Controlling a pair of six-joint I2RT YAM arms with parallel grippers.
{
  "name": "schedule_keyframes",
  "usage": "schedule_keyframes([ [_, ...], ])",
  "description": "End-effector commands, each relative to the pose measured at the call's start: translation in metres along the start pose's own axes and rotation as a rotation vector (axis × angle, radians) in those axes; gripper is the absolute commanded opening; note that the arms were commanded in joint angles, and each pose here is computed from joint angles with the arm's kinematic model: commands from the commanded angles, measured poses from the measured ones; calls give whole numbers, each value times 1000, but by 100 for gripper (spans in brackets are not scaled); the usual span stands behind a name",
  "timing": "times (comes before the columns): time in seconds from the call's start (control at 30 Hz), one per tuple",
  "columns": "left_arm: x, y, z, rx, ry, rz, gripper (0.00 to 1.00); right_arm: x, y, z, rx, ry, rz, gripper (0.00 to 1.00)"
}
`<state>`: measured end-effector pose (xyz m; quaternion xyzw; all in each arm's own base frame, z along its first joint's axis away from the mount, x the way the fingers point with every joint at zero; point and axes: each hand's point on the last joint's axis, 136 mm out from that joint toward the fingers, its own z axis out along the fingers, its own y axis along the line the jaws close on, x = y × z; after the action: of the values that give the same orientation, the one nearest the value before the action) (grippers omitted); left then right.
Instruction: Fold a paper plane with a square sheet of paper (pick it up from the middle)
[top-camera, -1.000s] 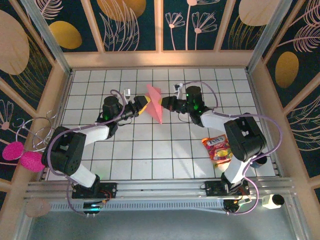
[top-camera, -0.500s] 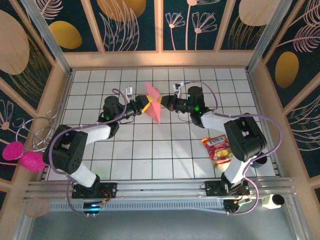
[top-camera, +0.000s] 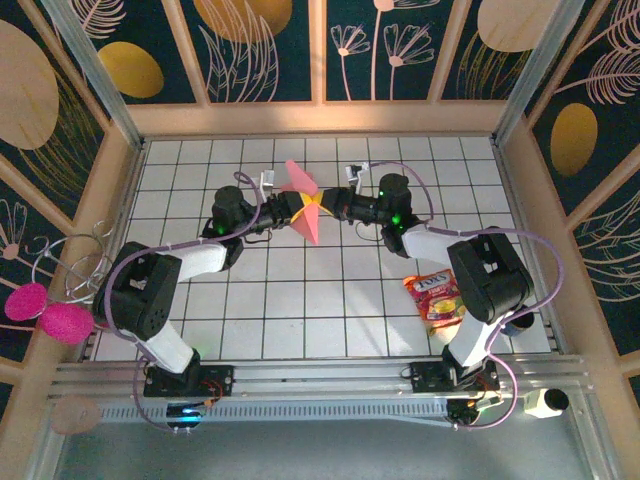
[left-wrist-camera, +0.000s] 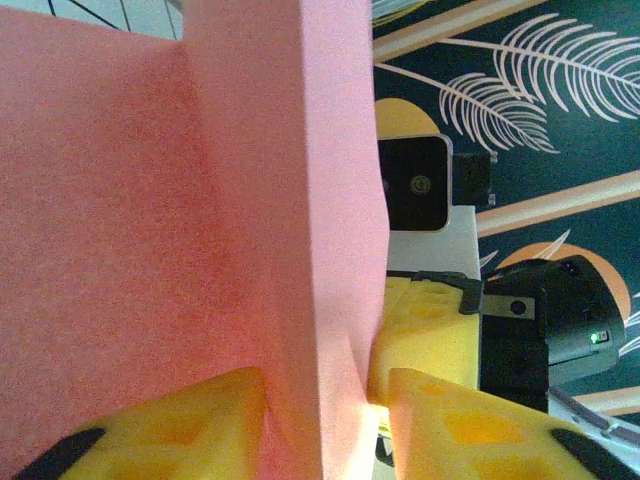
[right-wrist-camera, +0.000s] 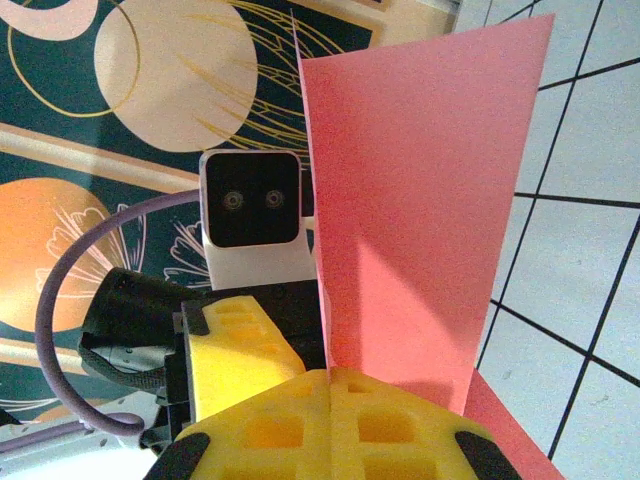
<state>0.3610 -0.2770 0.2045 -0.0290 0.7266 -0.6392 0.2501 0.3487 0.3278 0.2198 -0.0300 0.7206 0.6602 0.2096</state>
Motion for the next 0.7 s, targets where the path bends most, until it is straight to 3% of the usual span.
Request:
schedule_keyframes([
  [0.0, -1, -16, 4, 50, 20, 65, 31, 1, 5, -2, -32, 7, -8, 0],
  [0.2, -2, -10, 4, 14, 15, 75, 17, -2, 1, -5, -13, -4, -1, 5],
  [0.4, -3, -8, 3, -5, 6, 90, 7, -6, -2, -12, 45, -29, -20, 24],
  [0.5, -4, -6, 2, -26, 2, 107, 5, -12, -5, -22, 101, -64, -44, 33],
  [0.67, -9, 14, -1, -173, -4, 156, 5, -27, -20, -49, 238, -146, -81, 38],
])
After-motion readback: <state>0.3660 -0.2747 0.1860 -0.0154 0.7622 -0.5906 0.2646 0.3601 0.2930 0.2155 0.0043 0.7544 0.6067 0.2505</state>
